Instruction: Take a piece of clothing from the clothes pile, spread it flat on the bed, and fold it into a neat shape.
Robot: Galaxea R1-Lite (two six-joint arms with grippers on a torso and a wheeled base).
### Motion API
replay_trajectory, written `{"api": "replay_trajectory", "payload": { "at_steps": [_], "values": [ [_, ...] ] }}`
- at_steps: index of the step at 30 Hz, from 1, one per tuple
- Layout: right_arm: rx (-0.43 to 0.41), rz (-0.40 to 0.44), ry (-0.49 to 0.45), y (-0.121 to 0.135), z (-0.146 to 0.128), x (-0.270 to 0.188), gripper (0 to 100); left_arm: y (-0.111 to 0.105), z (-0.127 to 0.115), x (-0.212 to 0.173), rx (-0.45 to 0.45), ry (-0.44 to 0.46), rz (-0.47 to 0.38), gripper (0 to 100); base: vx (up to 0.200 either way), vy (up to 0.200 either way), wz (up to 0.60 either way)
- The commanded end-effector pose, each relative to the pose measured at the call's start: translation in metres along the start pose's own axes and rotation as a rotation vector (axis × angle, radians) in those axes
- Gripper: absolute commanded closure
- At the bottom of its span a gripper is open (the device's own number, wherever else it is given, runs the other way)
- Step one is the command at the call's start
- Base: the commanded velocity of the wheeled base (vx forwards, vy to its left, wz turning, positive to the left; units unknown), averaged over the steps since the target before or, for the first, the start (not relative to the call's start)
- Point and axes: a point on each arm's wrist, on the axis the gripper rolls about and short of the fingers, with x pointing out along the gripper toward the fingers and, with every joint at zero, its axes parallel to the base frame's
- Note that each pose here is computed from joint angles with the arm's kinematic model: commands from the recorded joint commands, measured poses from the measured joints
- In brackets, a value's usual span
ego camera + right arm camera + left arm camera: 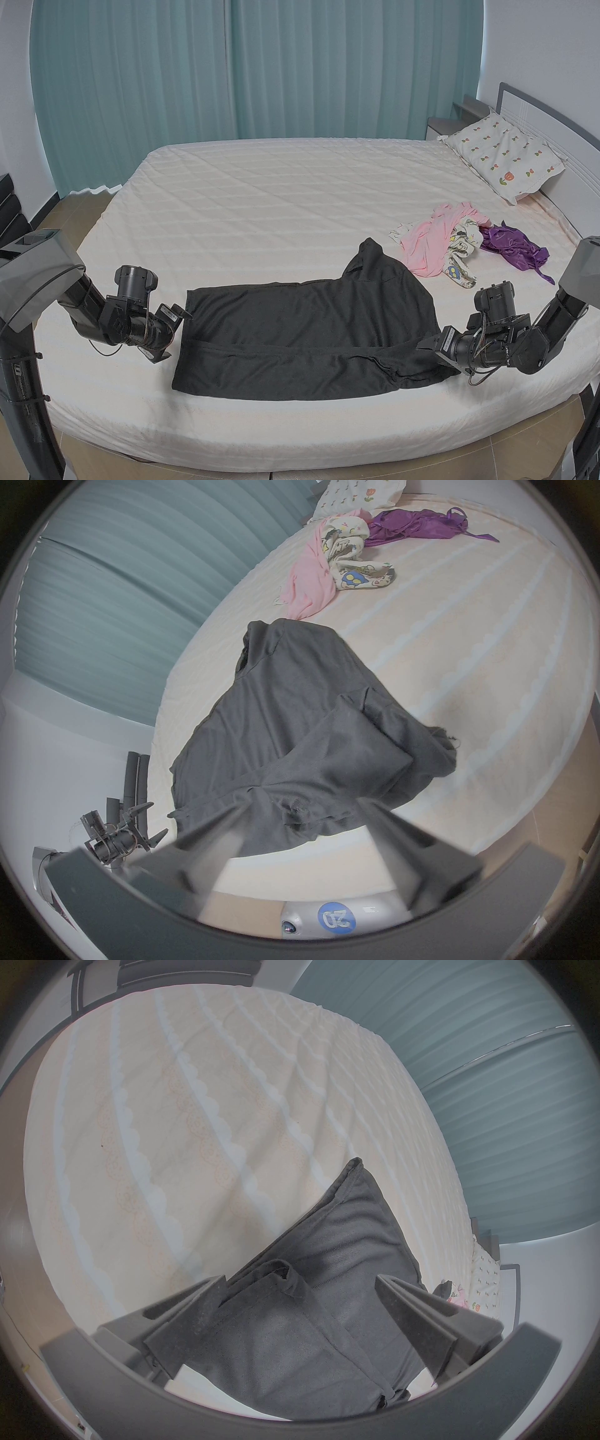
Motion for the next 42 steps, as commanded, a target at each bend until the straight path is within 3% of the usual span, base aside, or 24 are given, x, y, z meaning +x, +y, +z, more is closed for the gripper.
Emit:
{"api": "replay_trajectory", "payload": {
  "at_steps": [1, 23, 24, 42],
  "values": [
    [0.014, -0.035, 0.001, -0.012, 0.003, 0.003, 0, 0.000, 0.000, 0.001, -0.001, 0.000, 0.000, 0, 0.000, 0.000, 0.00],
    [0.026, -0.066, -0.021, -0.048, 0.018, 0.040, 0, 0.000, 0.000, 0.001, -0.001, 0.000, 0.000, 0, 0.000, 0.000, 0.00],
    [0.026, -0.060, -0.018, -0.048, 0.018, 0.041, 100, 0.000, 0.000, 0.001, -0.001, 0.000, 0.000, 0, 0.000, 0.000, 0.00],
    [0.027, -0.085, -0.006, -0.049, 0.009, 0.018, 100, 0.000, 0.000, 0.000, 0.000, -0.001, -0.001, 0, 0.000, 0.000, 0.00]
  ]
}}
